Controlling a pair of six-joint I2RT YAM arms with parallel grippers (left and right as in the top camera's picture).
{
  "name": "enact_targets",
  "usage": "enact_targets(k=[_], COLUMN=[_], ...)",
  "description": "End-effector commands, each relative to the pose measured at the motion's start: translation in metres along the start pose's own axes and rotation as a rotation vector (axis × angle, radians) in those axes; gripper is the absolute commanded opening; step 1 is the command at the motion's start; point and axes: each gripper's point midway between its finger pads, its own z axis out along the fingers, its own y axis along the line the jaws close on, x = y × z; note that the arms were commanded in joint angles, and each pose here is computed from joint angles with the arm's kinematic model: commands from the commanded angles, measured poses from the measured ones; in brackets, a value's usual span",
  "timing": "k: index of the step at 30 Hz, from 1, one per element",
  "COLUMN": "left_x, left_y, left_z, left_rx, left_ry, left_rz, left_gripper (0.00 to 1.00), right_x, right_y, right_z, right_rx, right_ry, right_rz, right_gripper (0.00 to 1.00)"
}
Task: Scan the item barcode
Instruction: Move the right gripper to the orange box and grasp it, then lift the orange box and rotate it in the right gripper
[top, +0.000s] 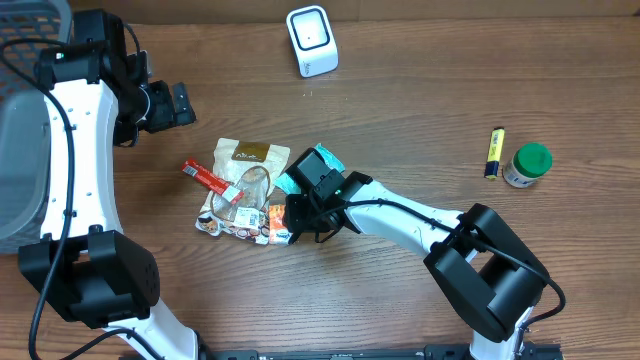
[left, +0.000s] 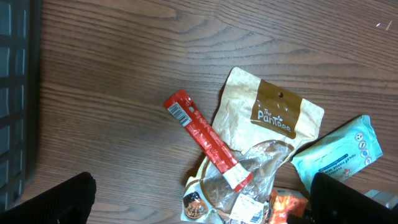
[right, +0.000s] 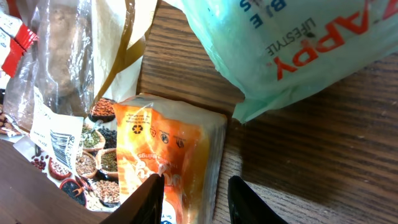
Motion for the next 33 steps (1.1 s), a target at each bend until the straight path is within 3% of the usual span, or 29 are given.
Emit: enact_targets(k=[1, 4, 9, 19, 25, 33], left_x=[0.001, 0.001, 0.001, 0.001, 0.001, 0.001], left_y=[-0.004, -0.005, -0.005, -0.005, -0.005, -0.005], left_z=[-0.001, -0.001, -0.001, -0.001, -0.001, -0.001], left_rx=[0.009, 0.009, 0.009, 0.009, 0.009, 0.009], left_ry=[-0.002, -0.002, -0.002, -0.002, -0.002, -0.002], left_rz=[0.020, 0.020, 0.020, 0.020, 0.020, 0.020], left_gripper=[1.00, 1.00, 1.00, 1.00, 1.00, 1.00], right_x=[-0.009, -0.007, -0.004, 0.000, 0.002, 0.012], right_y=[0.010, 0.007, -0.004, -0.010, -0.013, -0.005], right_z=[-0.015, -0.014, -0.010, -0.003, -0.003, -0.005], right_rx=[-0.034, -0.017, 0.041, 0.058, 0.065, 0.009], right_ry=[-0.035, -0.031, -0.034, -0.008, -0.001, 0.064], right_rz=[-0.010, -0.007, -0.004, 0.004, 0.009, 0.015], right_gripper=[0.34, 0.34, 0.24, 0.21, 0.04, 0.04])
